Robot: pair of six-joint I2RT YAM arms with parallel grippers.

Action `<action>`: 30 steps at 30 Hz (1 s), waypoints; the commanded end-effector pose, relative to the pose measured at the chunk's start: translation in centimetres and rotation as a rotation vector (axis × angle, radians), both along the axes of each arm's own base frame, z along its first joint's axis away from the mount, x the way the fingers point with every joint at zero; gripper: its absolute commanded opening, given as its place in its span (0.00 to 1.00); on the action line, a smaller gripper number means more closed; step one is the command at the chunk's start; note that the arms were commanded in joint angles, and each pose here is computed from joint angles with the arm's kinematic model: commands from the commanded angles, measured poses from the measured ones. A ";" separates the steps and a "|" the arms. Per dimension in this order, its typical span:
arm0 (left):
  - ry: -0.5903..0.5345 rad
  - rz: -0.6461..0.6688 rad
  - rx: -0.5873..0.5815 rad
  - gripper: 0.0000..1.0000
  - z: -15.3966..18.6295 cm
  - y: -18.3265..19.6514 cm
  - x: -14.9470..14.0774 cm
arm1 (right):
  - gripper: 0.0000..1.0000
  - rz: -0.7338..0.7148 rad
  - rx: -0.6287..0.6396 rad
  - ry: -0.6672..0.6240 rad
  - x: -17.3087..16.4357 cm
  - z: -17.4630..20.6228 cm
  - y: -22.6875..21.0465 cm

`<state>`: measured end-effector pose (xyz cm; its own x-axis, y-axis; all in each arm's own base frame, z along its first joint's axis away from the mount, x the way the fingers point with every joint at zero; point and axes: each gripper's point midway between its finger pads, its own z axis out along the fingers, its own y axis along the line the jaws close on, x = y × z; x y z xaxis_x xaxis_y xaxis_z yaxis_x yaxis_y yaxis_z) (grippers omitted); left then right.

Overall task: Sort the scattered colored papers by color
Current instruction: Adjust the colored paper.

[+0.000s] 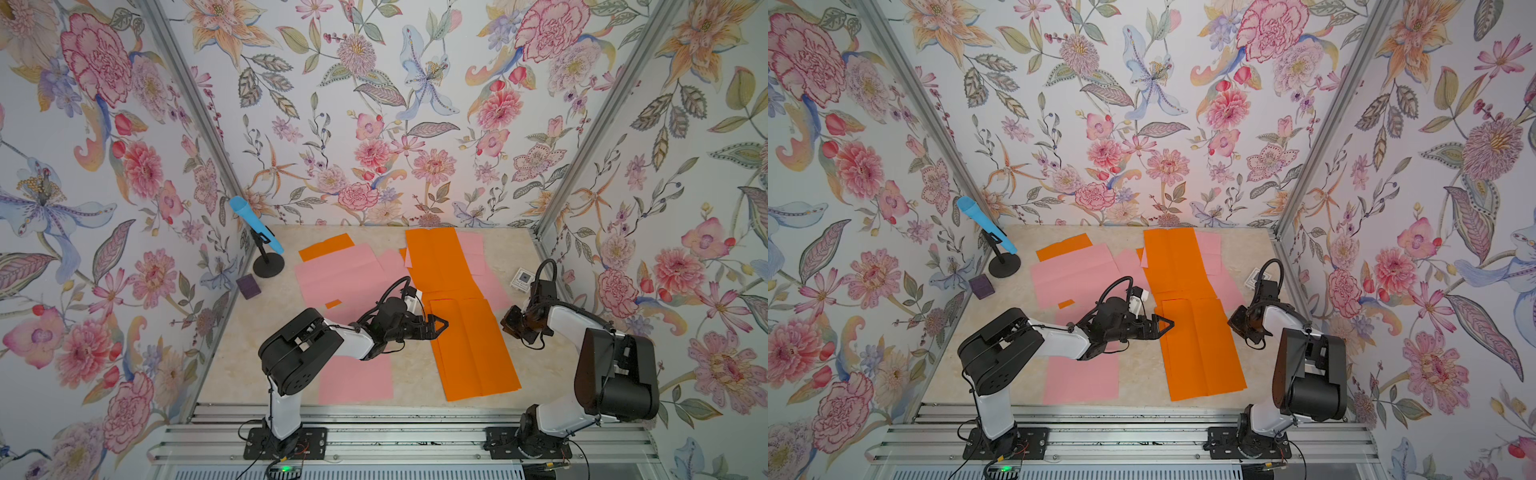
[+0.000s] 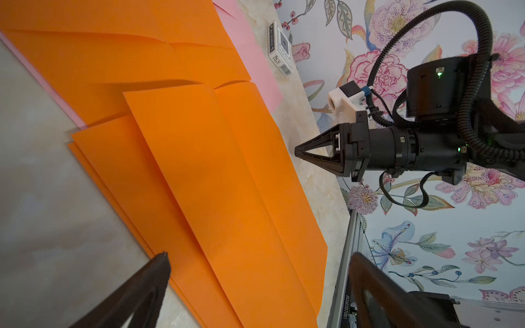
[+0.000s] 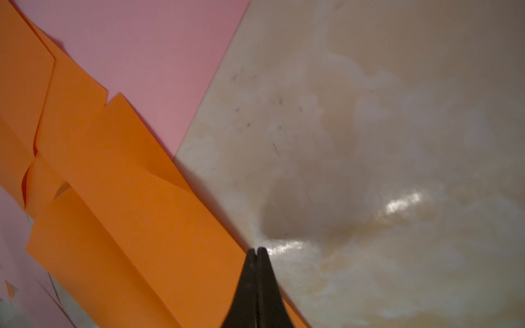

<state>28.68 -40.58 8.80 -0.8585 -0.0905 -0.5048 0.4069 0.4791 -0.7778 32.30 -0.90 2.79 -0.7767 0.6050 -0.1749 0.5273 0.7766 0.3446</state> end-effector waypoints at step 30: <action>-0.037 0.010 0.041 1.00 1.1 0.7 1.4 | 0.14 0.098 -0.056 -0.101 5.1 3.3 2.2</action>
